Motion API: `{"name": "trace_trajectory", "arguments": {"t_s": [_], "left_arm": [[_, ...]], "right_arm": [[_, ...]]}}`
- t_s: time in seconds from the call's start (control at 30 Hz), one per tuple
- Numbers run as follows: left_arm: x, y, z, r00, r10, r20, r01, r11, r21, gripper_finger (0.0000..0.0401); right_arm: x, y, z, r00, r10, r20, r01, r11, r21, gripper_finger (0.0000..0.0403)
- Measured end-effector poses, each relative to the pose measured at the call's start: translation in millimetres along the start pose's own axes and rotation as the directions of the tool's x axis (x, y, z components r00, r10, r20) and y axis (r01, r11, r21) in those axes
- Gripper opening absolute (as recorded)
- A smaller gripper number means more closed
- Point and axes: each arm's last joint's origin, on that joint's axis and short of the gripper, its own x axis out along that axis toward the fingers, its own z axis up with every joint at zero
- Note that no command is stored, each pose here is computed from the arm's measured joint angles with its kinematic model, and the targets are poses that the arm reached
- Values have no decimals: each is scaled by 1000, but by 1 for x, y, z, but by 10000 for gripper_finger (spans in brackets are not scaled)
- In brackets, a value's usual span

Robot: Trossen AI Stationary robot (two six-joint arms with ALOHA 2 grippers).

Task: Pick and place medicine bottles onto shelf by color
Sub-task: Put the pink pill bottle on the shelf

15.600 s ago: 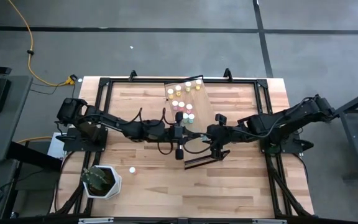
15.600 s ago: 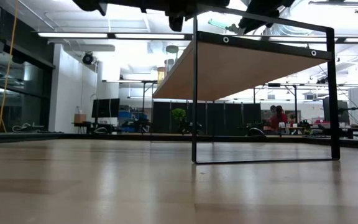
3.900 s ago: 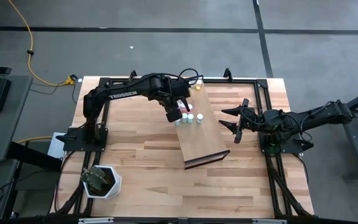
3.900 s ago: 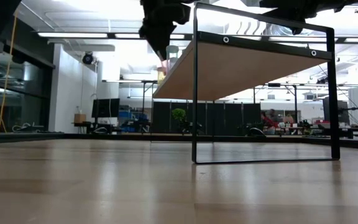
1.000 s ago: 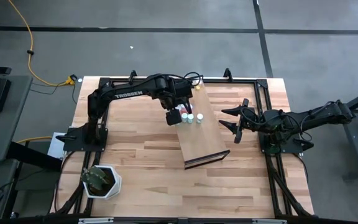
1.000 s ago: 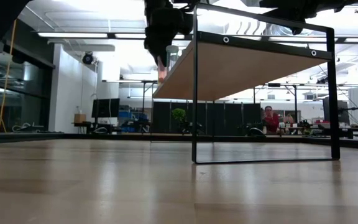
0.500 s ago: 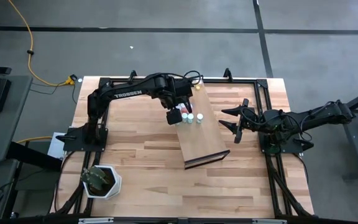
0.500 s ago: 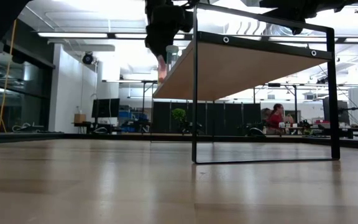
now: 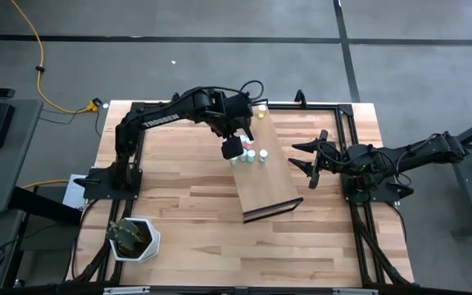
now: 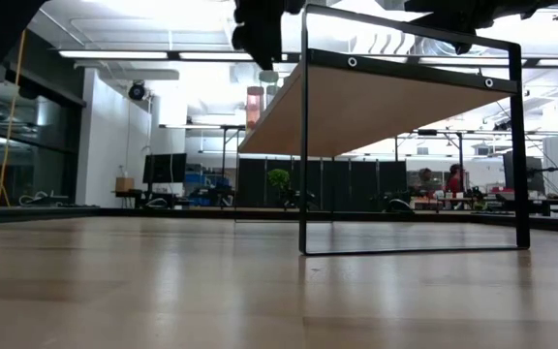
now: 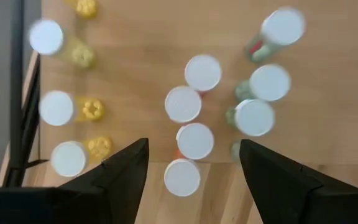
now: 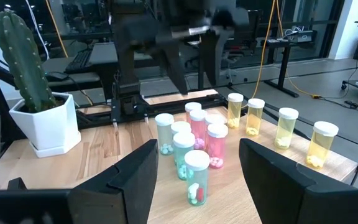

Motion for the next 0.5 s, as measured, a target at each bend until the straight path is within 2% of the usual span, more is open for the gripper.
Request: {"name": "trace_trajectory", "arguments": {"t_s": [0.23, 0.37, 0.5], "left_arm": [[-38, -7, -4, 997, -7, 76, 6, 1000, 18, 243], [-60, -12, -16, 994, 49, 96, -49, 999, 7, 243], [-86, -20, -28, 978, 124, 168, -126, 992, -3, 243]], "right_arm": [[0, 0, 0, 1000, -1, 0, 1, 1000, 0, 216], [0, 0, -2, 1000, -1, -22, 1, 1000, -3, 216], [0, 0, -5, 999, -4, -47, 4, 1000, 11, 216]]}}
